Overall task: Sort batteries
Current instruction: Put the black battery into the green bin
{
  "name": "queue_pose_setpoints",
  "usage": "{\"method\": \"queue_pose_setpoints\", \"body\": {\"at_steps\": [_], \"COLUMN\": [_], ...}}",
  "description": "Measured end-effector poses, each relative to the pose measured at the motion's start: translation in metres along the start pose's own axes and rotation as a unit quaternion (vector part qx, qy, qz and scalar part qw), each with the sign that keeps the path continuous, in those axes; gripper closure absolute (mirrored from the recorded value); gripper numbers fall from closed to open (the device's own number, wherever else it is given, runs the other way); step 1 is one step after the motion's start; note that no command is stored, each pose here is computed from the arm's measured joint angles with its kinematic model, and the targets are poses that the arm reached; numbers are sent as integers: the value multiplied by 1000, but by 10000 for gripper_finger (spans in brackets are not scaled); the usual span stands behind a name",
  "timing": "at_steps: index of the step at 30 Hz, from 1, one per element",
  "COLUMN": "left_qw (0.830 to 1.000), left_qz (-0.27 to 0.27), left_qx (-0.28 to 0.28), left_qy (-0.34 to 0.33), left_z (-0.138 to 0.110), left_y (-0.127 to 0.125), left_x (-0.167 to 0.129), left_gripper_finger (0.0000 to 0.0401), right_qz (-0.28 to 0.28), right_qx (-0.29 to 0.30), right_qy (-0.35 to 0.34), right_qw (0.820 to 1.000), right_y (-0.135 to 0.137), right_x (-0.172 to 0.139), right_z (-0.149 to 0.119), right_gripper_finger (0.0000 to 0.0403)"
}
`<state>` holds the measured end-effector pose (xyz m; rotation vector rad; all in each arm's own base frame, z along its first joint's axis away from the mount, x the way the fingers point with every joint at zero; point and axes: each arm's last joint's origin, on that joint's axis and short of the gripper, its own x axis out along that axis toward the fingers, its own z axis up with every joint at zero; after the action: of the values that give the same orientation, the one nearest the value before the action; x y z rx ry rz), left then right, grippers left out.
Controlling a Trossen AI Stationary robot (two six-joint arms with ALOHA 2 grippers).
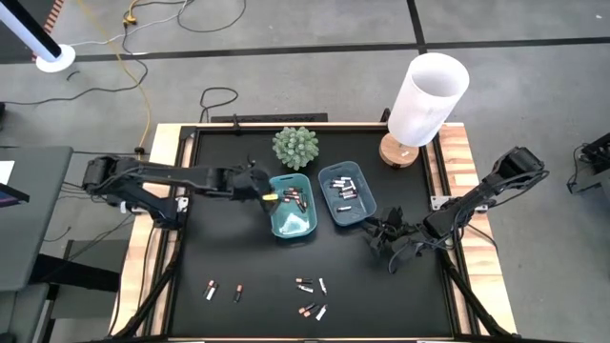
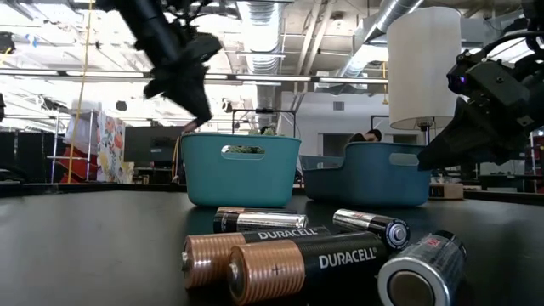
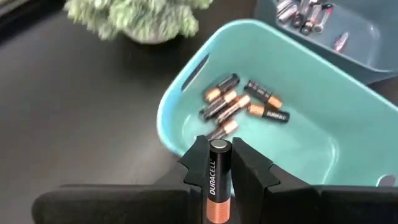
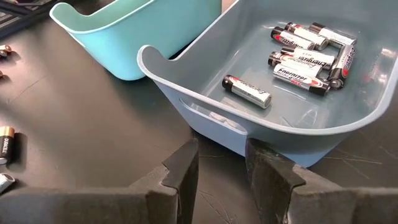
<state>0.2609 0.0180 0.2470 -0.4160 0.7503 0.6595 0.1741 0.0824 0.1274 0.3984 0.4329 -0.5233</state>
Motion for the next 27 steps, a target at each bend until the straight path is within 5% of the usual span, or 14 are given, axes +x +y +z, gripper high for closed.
{"method": "queue_pose_setpoints", "body": {"at_steps": [5, 13, 20, 27], "left_qw": [998, 990, 985, 983], "left_qz": [-14, 9, 37, 44], "left_qx": [53, 125, 138, 142], "left_qy": [2, 57, 98, 106], "left_z": [19, 15, 0, -6], "left_y": [-24, -62, -68, -68], "left_x": [17, 75, 117, 127], "left_gripper_finger": [362, 362, 359, 357], "right_qz": [-1, -12, -15, -14], "right_qx": [-1, -18, -20, -19], "right_qy": [0, 9, 10, 10], "right_qw": [1000, 1000, 1000, 1000], "right_y": [0, -3, -4, -4], "right_x": [0, 0, 0, 0], "right_z": [0, -2, -3, -3], "right_gripper_finger": [253, 253, 253, 253]}}
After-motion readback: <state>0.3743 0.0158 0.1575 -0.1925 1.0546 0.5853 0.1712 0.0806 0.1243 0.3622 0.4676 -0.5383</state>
